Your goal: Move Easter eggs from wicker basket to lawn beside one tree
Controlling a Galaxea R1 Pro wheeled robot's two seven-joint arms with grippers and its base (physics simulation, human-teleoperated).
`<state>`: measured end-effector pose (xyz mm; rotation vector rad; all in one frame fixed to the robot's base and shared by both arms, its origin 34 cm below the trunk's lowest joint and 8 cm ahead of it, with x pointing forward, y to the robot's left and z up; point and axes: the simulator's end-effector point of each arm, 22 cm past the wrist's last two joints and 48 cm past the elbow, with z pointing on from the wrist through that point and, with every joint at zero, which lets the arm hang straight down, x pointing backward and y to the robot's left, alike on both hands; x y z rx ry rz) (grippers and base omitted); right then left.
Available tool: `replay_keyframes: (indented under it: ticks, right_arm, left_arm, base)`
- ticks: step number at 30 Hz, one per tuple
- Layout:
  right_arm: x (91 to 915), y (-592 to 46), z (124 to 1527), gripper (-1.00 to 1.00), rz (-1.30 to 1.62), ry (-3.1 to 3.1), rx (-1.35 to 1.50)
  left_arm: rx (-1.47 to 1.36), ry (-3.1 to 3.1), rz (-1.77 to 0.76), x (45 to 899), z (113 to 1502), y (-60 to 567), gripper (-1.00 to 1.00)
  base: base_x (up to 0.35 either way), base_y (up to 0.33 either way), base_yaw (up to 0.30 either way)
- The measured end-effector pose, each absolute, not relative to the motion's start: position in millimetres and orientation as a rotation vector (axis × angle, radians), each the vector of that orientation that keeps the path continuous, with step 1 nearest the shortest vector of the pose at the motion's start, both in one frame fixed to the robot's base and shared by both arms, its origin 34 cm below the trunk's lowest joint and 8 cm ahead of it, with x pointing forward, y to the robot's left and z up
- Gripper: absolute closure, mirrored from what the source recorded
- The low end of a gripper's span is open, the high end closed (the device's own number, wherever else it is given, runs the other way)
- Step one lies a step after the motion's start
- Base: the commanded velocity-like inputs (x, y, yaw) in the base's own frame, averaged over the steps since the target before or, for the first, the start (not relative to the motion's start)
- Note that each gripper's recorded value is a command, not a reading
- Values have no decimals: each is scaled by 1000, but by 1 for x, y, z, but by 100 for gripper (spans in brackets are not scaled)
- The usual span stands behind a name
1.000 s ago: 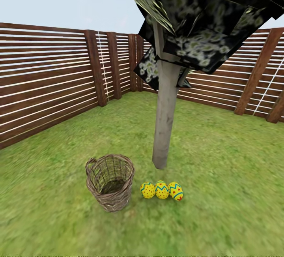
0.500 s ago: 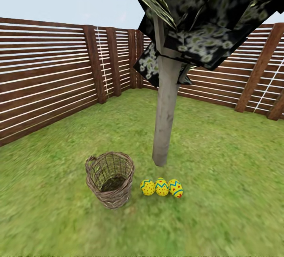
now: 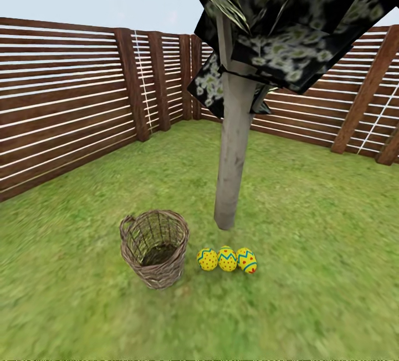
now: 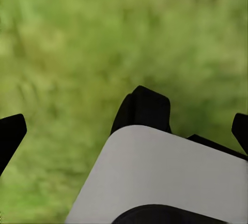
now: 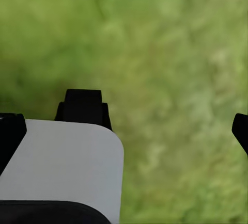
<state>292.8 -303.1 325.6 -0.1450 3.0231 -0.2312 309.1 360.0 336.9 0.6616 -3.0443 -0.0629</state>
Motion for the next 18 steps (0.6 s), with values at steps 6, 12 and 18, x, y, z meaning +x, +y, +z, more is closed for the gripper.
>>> replay_keyframes:
  ticks: [6, 12, 18]
  right_arm:
    - [289, -304, 324, -100, -233, 3033, -147]
    - [285, -303, 322, -100, -232, 3044, -148]
    - [280, -303, 321, -100, -231, 3055, -148]
  left_arm:
    - [659, -3035, -66, 305, 335, 360, -100]
    - [657, -3026, -68, 302, 333, 360, -100]
    - [655, -3016, -71, 298, 332, 360, -100]
  base:
    - [0, 0, 0]
    - [0, 0, 0]
    - [0, 0, 0]
